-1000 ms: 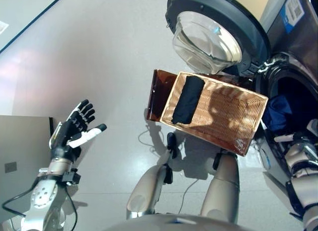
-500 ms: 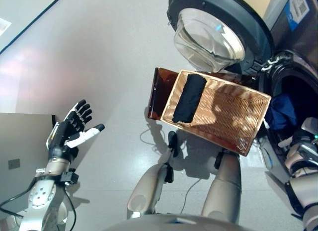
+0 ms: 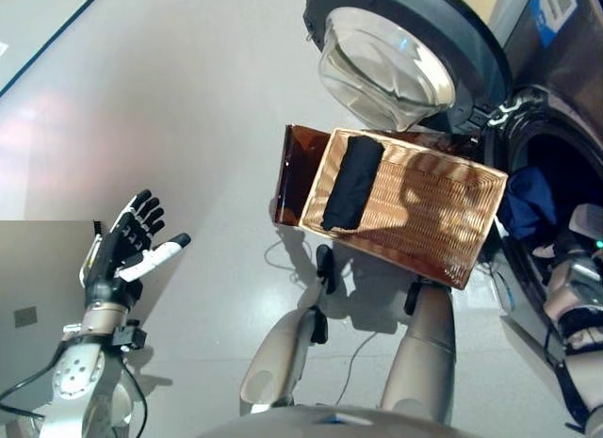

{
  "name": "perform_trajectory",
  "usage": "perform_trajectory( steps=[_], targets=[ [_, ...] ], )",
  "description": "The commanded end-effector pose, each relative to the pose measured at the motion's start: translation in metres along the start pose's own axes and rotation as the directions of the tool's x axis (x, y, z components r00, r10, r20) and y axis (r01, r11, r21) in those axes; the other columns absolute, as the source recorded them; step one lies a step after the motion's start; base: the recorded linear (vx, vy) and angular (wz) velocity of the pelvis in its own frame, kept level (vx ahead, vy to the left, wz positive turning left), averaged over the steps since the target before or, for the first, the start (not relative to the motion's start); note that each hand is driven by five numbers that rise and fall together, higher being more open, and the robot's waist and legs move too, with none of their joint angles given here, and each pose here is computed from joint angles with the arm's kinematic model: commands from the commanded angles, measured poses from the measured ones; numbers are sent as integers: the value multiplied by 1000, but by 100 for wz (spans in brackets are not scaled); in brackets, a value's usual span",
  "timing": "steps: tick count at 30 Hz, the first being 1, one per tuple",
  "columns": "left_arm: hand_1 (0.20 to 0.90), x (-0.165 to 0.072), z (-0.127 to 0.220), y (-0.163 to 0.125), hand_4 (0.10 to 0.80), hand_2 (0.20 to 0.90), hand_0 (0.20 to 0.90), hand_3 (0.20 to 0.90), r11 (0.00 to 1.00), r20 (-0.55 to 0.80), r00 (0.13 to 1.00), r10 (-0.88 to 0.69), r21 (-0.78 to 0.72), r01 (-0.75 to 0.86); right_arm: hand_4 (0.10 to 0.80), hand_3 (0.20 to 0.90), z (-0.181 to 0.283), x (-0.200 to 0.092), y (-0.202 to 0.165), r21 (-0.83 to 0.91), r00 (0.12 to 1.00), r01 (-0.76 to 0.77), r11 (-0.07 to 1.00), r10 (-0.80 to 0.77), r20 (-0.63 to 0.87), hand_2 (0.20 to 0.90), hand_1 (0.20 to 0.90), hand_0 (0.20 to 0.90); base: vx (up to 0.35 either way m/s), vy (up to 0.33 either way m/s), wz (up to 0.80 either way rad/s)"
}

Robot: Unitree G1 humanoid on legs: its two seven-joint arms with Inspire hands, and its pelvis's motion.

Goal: Pick up the clothes and place them into the washing machine

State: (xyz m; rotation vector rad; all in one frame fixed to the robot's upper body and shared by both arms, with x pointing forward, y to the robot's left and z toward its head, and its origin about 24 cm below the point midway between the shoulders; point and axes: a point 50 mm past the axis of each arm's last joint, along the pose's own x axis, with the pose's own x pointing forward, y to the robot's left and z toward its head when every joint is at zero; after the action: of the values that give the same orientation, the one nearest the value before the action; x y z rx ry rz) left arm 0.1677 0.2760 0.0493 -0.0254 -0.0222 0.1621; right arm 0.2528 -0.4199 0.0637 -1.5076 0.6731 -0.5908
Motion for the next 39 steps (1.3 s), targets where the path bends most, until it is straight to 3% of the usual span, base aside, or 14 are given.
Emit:
perform_trajectory(
  steps=[1,13,16,19,21,22,24,27,28,29,30,31,35,39],
  targets=[
    [900,-2,27,25,800,900,900,900,989,149,979,139,29,-144,300,200,6,7,-19,-7,999,44,999,-44,31,200,200,200,16,8,3],
    [900,-4,24,32,800,900,900,900,976,148,966,213,22,-218,300,200,22,3,-48,-3,977,179,984,-177,121,200,200,200,0,0,0],
    [900,-2,21,31,800,900,900,900,973,144,963,227,6,-230,300,200,13,-4,-40,32,979,181,983,-183,93,200,200,200,0,0,0],
    [900,-1,17,28,800,900,900,900,973,138,963,231,-8,-232,300,200,4,-8,-25,266,983,183,946,-179,-39,200,200,200,0,0,0],
    [900,1,16,25,800,900,900,900,975,138,965,221,-10,-222,300,200,5,-13,0,569,979,190,800,-110,-172,200,200,200,0,0,0],
    [900,3,13,21,800,900,900,900,978,131,969,207,-16,-207,300,200,8,-18,17,719,970,201,665,-32,-243,200,200,200,32,-5,0],
    [900,5,10,16,800,900,900,900,983,121,976,181,-11,-181,300,200,11,-23,39,844,940,233,483,112,-323,200,200,200,42,-4,-3],
    [900,3,17,17,800,900,900,900,987,146,976,161,-12,-161,300,200,28,-22,35,938,924,337,78,165,-345,200,200,200,27,-10,-7],
    [900,3,17,17,800,900,900,900,987,146,976,161,-12,-161,300,200,28,-22,35,938,924,337,78,165,-345,200,200,200,26,-10,-5],
    [900,3,16,16,800,900,900,900,987,139,977,160,-27,-158,300,200,34,-22,30,907,913,389,-163,200,-356,200,200,200,0,0,0],
    [900,4,16,14,800,900,900,900,988,137,979,151,-36,-148,300,200,35,-23,32,876,904,412,-250,232,-359,200,200,200,0,0,0],
    [900,5,16,14,800,900,900,900,989,137,979,150,-36,-146,300,200,34,-23,33,875,904,412,-254,234,-358,200,200,200,14,-3,-3],
    [900,7,12,1,800,900,900,900,991,132,985,109,-94,-97,300,200,35,-17,21,543,852,519,-660,347,-393,200,200,200,32,10,-2],
    [900,10,14,-3,800,900,900,900,992,146,986,85,-106,-70,300,200,30,-8,7,432,837,529,-731,362,-411,200,200,200,-1,5,2]
  ],
)
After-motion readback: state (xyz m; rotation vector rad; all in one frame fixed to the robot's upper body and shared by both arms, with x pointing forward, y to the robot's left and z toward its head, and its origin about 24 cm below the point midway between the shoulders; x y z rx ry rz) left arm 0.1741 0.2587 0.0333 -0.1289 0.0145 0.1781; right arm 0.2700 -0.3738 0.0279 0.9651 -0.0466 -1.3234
